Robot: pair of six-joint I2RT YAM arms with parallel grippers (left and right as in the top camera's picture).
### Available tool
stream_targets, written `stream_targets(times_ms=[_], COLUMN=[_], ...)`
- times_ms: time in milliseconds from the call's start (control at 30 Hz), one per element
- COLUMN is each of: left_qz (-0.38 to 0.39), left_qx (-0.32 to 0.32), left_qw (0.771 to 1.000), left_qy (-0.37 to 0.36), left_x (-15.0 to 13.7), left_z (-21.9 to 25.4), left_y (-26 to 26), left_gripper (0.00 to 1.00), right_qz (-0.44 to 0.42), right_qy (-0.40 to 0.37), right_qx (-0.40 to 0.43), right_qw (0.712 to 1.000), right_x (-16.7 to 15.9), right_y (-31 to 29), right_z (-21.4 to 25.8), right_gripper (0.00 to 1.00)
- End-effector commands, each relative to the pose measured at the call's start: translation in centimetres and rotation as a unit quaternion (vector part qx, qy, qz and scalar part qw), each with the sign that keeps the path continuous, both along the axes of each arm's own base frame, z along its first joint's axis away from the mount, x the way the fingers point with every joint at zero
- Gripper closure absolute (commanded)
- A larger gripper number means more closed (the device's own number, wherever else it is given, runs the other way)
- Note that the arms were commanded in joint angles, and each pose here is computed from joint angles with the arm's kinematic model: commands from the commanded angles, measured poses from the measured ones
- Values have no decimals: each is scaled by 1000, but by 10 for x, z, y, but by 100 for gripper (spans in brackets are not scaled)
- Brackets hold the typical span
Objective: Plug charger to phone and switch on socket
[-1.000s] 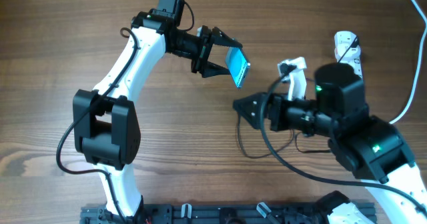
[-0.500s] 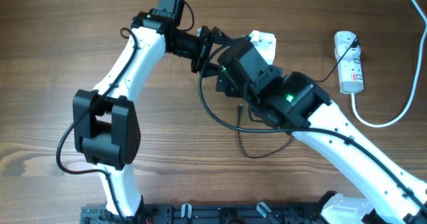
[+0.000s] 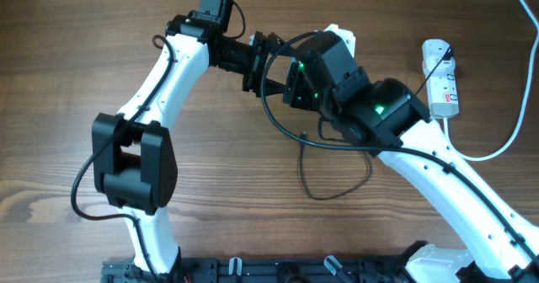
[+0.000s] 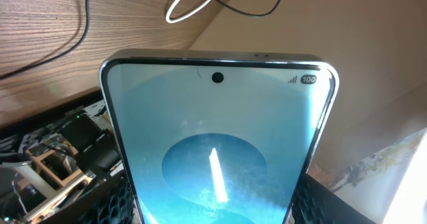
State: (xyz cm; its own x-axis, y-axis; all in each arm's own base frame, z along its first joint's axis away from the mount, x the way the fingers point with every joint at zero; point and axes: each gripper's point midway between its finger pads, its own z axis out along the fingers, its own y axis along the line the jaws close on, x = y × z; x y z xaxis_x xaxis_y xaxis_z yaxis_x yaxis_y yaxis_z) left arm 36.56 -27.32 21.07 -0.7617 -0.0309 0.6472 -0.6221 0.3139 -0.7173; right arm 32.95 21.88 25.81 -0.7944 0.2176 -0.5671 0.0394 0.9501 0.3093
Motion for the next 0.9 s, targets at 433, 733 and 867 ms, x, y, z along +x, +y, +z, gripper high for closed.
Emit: stream_targets(times_ms=[433, 733, 867], left_qz=[-4, 4, 6], left_qx=[-32, -22, -20], left_qw=[999, 1000, 1000], left_qy=[-8, 10, 20], left_x=[-1, -1, -1], left_z=[26, 23, 23], left_y=[1, 1, 1], left_gripper=[32, 30, 30], right_qz=[14, 11, 11], right_qy=[12, 10, 9], right_qx=[-2, -4, -4], right_qw=[1000, 1000, 1000], right_x=[5, 6, 6], right_y=[9, 8, 8], right_z=[-10, -9, -9], right_gripper=[57, 66, 70])
